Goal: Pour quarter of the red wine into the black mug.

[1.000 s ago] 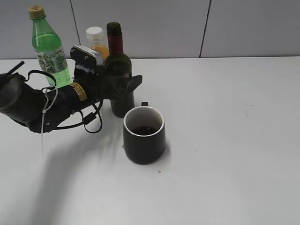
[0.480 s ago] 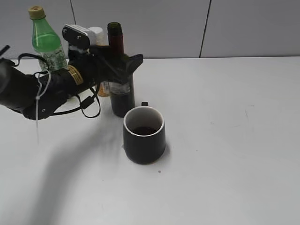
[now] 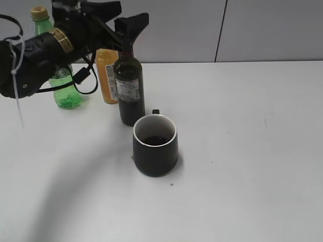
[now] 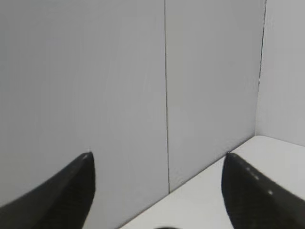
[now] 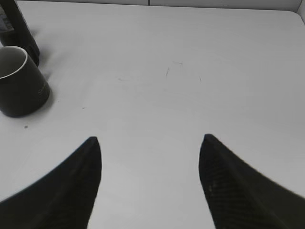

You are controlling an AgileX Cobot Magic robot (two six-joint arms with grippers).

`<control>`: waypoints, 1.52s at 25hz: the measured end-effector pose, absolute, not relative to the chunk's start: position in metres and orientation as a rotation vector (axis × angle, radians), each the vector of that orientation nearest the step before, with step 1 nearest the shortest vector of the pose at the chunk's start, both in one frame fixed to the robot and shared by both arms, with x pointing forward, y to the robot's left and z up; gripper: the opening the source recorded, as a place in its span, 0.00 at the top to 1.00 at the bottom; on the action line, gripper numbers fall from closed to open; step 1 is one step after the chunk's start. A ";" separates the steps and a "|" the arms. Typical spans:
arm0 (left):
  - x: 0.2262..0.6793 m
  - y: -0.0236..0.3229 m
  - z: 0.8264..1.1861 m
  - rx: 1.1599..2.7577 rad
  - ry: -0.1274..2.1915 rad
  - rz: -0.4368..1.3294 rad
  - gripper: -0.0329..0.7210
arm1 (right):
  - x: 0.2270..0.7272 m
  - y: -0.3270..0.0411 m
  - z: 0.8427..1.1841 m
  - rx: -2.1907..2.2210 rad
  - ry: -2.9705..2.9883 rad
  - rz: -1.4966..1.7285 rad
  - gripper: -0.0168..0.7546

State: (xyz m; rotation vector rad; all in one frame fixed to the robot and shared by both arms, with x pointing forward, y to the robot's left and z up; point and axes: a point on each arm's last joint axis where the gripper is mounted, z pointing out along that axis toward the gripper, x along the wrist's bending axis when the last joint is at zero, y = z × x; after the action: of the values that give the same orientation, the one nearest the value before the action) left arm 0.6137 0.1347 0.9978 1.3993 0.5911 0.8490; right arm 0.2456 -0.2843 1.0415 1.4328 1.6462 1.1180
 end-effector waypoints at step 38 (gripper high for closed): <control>0.448 0.241 1.096 2.231 1.647 0.525 0.17 | 0.246 -0.284 1.041 1.433 1.646 1.118 0.34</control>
State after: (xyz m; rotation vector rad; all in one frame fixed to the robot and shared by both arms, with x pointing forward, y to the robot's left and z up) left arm 0.4479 0.2412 1.0960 2.2311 1.6467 0.5246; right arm 0.2456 -0.2843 1.0415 1.4328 1.6462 1.1180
